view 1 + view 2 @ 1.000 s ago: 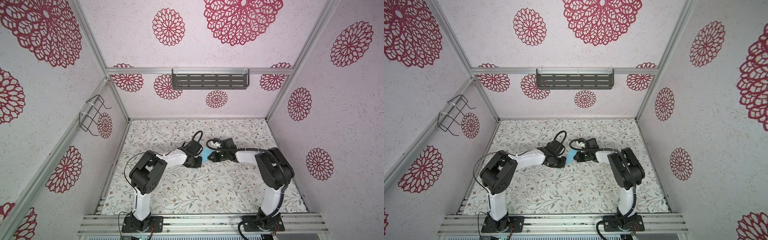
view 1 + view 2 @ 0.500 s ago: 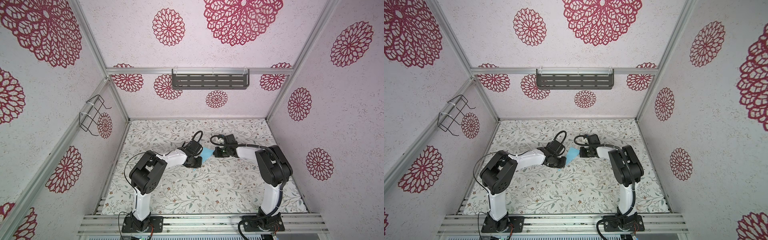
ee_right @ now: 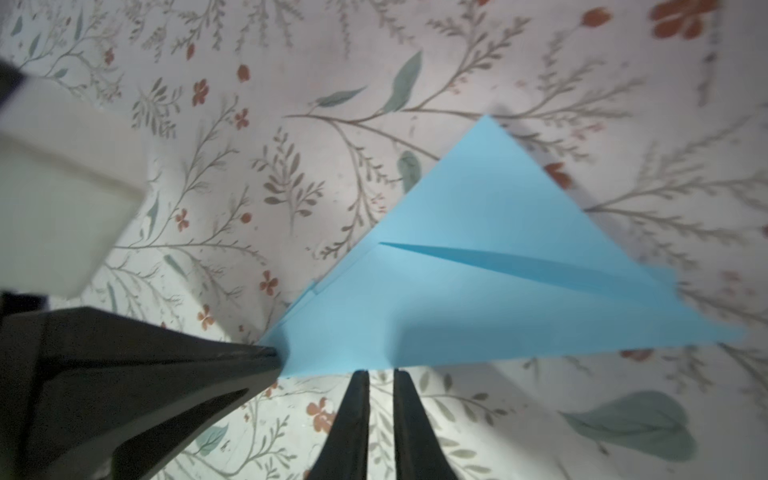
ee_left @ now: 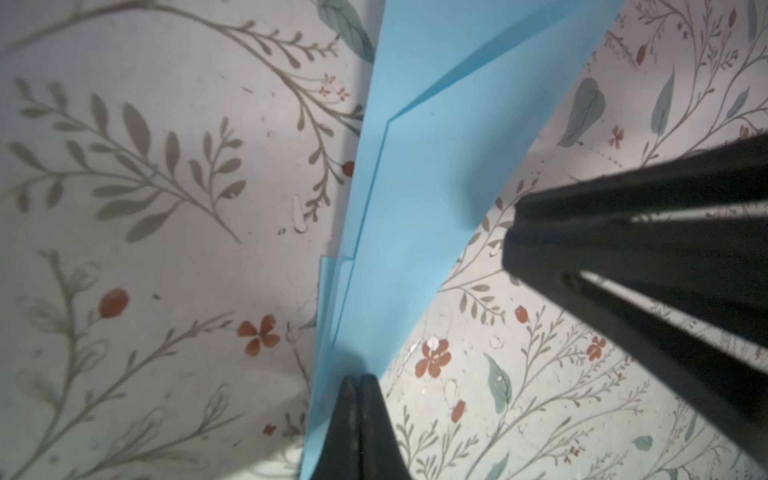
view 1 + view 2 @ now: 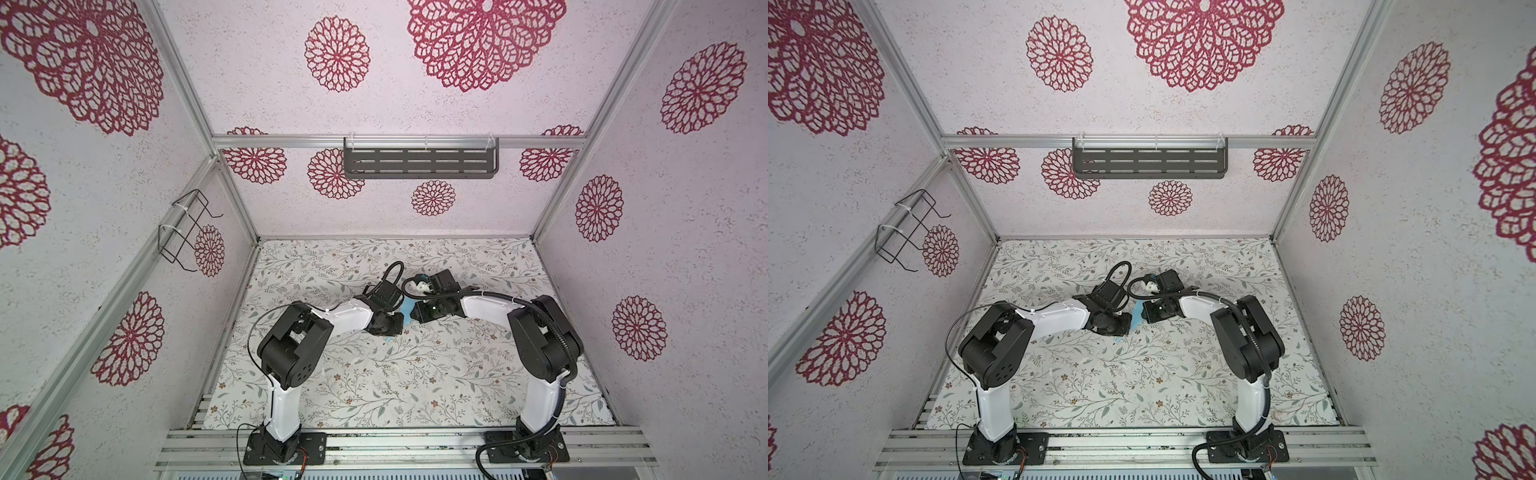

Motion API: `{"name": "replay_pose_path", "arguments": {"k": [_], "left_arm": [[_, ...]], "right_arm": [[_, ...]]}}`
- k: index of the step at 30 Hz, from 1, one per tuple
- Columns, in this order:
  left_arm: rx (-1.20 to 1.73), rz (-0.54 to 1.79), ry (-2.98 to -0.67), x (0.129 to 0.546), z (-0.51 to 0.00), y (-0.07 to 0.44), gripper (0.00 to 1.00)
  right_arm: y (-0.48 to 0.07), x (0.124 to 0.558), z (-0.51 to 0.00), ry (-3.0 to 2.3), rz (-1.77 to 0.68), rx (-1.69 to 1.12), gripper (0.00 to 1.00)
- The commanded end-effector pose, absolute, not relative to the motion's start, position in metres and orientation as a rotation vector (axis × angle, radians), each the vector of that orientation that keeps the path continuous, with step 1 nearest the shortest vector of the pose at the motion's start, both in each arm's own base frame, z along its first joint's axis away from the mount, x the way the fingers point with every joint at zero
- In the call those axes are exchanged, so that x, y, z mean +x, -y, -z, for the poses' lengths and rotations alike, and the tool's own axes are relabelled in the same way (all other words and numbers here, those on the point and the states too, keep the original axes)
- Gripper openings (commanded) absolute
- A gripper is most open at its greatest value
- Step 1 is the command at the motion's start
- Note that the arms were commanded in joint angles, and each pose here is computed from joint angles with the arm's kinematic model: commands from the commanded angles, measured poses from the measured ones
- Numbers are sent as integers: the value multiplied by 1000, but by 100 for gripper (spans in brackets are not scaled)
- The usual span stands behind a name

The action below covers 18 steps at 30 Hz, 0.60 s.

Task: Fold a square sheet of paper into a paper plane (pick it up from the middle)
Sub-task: 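Lower the right gripper onto the sheet's wide flap beside the left gripper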

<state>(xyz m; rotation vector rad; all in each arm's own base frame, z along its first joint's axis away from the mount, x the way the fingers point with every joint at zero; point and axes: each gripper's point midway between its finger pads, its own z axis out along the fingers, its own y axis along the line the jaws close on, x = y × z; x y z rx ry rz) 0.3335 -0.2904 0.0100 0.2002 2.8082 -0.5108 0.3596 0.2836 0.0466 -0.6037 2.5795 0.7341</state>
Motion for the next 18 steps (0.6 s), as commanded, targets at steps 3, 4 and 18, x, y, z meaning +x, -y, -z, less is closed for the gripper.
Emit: {"name": "replay_pose_path", "arguments": {"k": [3, 4, 18], "left_arm": [[161, 380, -2966, 303, 30, 262, 0], [162, 383, -2965, 302, 30, 263, 0], [156, 338, -2979, 298, 23, 254, 0]], "right_arm": [[-294, 362, -52, -2571, -809, -619, 16], [-294, 364, -49, -2577, -810, -607, 16], [-272, 376, -14, -2706, -657, -466, 14]]}}
